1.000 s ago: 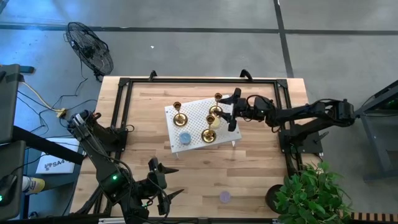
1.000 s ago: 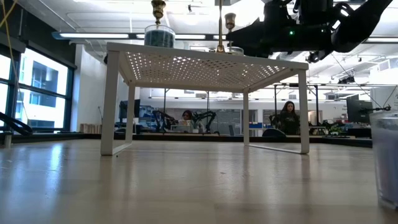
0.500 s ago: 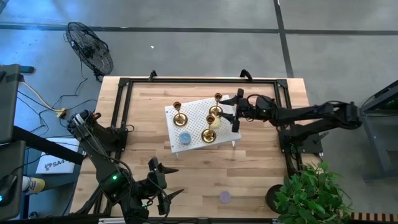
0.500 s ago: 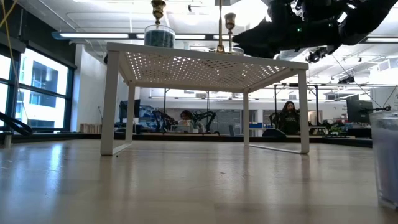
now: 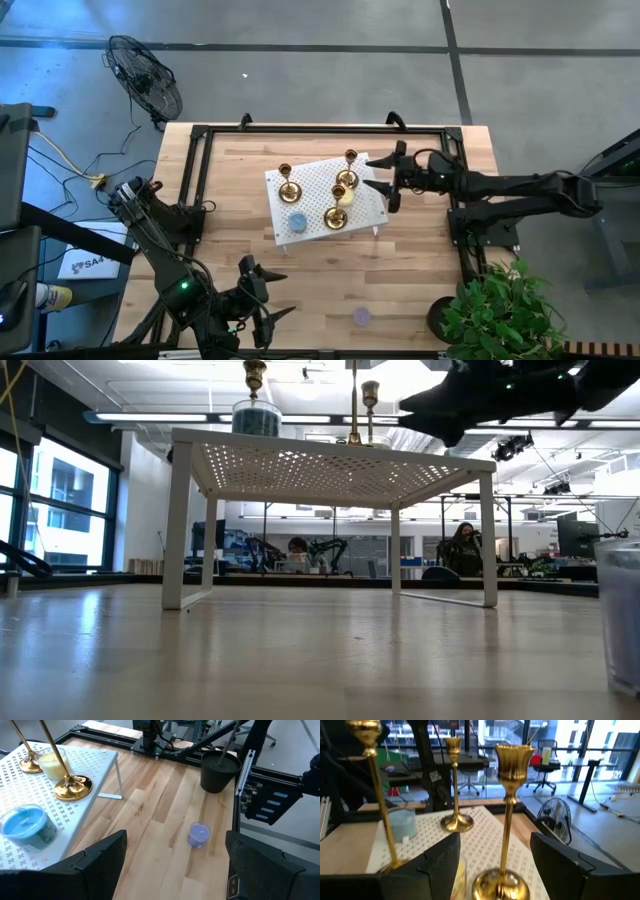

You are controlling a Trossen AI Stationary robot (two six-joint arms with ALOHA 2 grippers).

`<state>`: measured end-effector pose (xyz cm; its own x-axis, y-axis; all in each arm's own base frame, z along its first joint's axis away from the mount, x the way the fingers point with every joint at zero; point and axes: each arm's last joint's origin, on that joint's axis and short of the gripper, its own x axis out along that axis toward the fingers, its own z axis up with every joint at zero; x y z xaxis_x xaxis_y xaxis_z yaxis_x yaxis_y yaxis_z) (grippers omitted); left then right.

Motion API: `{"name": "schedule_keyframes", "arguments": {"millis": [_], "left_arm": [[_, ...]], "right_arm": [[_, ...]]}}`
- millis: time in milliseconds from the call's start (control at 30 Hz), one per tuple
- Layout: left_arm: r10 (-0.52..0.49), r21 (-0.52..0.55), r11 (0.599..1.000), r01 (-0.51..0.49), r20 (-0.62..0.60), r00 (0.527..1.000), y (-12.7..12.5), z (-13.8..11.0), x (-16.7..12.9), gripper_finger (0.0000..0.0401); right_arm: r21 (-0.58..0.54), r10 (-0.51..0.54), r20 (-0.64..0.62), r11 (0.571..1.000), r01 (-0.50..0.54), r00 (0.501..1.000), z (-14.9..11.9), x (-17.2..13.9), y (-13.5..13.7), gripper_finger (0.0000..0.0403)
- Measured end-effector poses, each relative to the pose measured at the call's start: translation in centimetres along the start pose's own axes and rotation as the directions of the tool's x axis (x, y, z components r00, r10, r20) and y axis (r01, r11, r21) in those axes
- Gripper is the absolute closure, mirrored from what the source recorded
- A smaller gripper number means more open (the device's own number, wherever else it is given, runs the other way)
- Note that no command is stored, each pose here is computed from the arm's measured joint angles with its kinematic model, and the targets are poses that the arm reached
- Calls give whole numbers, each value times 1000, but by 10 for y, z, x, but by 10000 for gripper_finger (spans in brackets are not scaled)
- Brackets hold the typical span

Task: Pick & Place candle stick holders
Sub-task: Put the purple scented candle on the shelf

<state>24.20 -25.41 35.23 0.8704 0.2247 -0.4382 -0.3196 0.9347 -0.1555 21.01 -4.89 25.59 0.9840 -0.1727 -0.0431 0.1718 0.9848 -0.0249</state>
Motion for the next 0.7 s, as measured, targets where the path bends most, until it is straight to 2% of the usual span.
{"name": "schedule_keyframes", "arguments": {"millis": [200,367,500,700], "left_arm": [[1,0,1000,-1,1,1000,0,0,0,68],[1,-4,1000,-1,1,1000,0,0,0,68],[1,-4,1000,-1,1,1000,0,0,0,68],[-2,-11,1000,2,4,1000,0,-1,1,68]], "right_arm": [[-28,73,8,997,-73,997,12,-22,15,166],[-26,255,67,967,-253,965,23,-39,35,166],[35,407,81,911,-411,910,27,-50,51,167],[109,597,21,796,-595,802,19,-54,82,166]]}}
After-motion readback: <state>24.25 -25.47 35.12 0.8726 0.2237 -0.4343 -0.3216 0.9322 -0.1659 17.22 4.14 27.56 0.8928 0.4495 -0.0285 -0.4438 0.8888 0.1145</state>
